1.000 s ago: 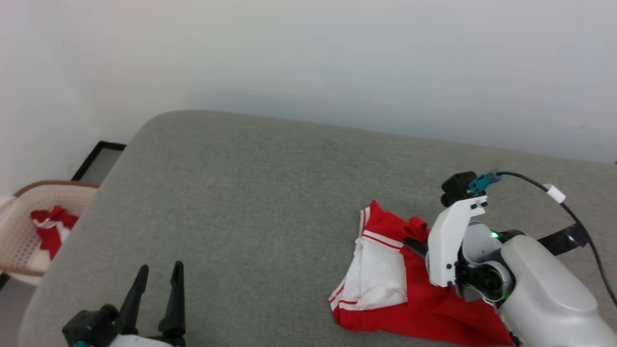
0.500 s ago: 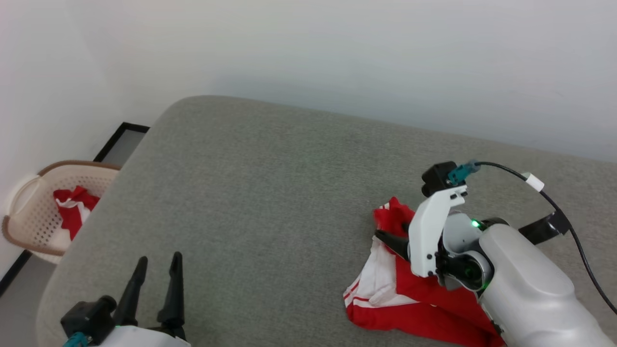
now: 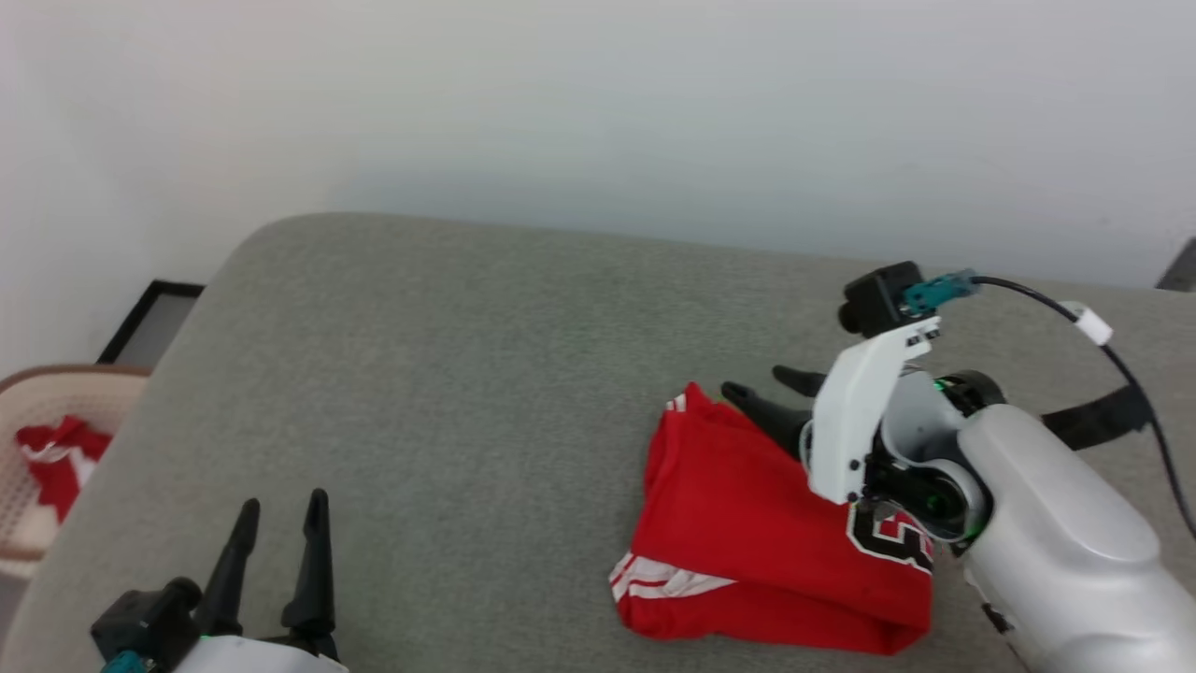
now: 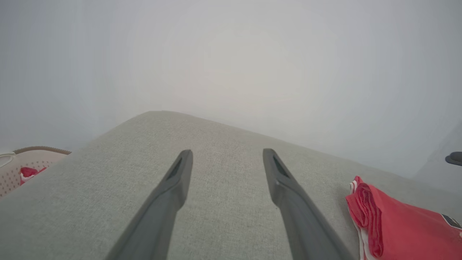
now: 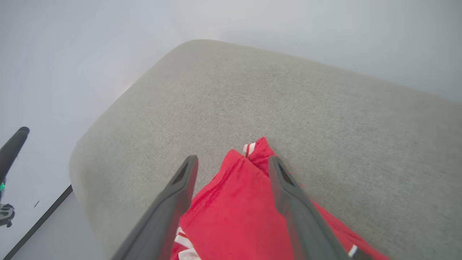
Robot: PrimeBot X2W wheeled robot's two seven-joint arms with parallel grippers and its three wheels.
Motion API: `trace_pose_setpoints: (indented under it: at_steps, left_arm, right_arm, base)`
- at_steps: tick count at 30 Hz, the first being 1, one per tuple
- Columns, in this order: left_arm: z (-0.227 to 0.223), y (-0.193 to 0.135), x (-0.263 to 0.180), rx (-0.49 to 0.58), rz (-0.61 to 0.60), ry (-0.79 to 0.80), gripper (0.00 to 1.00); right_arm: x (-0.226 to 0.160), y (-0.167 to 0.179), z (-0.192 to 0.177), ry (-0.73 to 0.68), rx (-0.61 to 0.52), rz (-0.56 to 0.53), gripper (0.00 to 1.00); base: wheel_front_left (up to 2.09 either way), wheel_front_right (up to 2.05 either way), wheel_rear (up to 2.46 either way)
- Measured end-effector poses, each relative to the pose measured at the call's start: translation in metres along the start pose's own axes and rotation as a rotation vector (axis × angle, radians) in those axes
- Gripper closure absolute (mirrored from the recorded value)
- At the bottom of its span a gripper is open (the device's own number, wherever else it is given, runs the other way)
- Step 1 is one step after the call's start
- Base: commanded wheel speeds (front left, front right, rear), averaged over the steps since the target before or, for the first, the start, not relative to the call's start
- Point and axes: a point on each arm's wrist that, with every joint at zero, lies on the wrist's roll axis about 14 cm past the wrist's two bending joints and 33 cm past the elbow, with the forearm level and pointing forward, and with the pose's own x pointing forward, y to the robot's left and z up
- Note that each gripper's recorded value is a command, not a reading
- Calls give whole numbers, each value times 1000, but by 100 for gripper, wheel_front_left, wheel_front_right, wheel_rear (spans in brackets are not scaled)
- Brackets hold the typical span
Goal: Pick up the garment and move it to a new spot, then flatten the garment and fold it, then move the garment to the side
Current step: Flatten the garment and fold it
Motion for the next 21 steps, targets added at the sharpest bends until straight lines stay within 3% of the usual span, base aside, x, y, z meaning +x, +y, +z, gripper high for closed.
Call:
trace_pose_setpoints:
  at_steps: [9, 21]
  left_arm:
    - [-1, -20, 15, 22, -75, 3, 0]
    - [-7, -42, 32, 54, -159, 21, 0]
  right_arm:
    - [-54, -33, 15, -178, -16, -79, 0]
    - [-144, -97, 11, -423, -58, -310, 0]
  base:
    - [0, 0, 0]
    - [0, 0, 0]
